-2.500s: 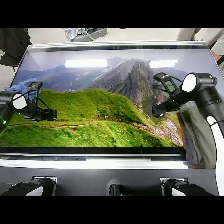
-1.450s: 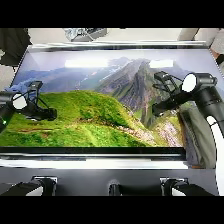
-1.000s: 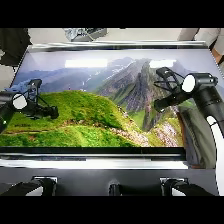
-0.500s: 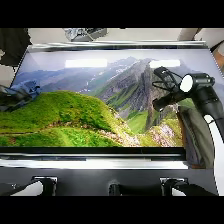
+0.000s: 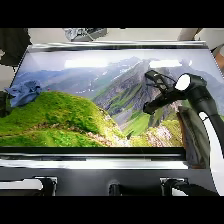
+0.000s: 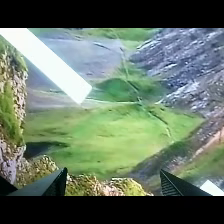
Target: Fold the shirts.
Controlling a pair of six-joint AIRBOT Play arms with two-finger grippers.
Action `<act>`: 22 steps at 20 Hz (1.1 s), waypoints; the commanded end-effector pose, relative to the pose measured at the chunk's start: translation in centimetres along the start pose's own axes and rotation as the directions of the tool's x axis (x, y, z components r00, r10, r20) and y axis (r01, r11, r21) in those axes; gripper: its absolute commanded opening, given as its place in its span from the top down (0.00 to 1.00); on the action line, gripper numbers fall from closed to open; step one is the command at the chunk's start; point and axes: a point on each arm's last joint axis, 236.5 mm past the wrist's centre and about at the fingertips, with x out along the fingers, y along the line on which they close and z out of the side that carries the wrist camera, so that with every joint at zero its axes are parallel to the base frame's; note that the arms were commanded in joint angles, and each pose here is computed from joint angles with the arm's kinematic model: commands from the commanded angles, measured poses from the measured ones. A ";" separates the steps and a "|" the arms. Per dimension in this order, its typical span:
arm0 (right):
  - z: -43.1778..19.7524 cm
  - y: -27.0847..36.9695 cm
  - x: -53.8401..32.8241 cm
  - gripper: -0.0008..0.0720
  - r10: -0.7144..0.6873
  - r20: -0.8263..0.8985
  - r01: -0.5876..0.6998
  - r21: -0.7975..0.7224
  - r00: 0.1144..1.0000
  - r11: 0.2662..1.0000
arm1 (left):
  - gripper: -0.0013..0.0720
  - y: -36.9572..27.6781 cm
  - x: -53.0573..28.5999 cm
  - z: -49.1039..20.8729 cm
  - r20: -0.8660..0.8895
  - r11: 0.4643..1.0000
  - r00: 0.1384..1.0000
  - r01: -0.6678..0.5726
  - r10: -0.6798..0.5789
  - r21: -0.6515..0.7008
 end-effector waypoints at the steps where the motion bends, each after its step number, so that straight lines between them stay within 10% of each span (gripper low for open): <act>1: -0.5 1.4 0.1 0.07 0.061 -0.025 -0.060 0.016 0.998 0.998 | 0.00 1.9 4.4 2.4 0.085 0.991 0.996 0.032 -0.022 -0.128; 10: 0.1 2.9 0.0 0.07 0.124 0.004 -0.124 0.104 0.992 0.987 | 0.02 -1.4 10.8 1.9 0.112 0.978 0.971 0.209 -0.209 0.015; 13: -0.7 3.6 -0.1 0.07 0.154 -0.030 -0.149 0.132 0.988 0.980 | 0.94 -0.9 11.2 1.9 0.115 0.980 0.973 0.199 -0.198 0.009; 18: -1.5 3.4 -0.3 0.06 0.144 -0.066 -0.136 0.123 0.987 0.983 | 0.94 -8.5 4.8 1.7 0.073 0.920 0.928 0.349 -0.366 0.180; 22: -3.1 0.6 -3.4 0.06 -0.044 -0.100 0.049 0.055 0.994 0.997 | 0.94 -19.5 -8.1 -2.7 -0.016 0.727 0.820 0.516 -0.572 0.454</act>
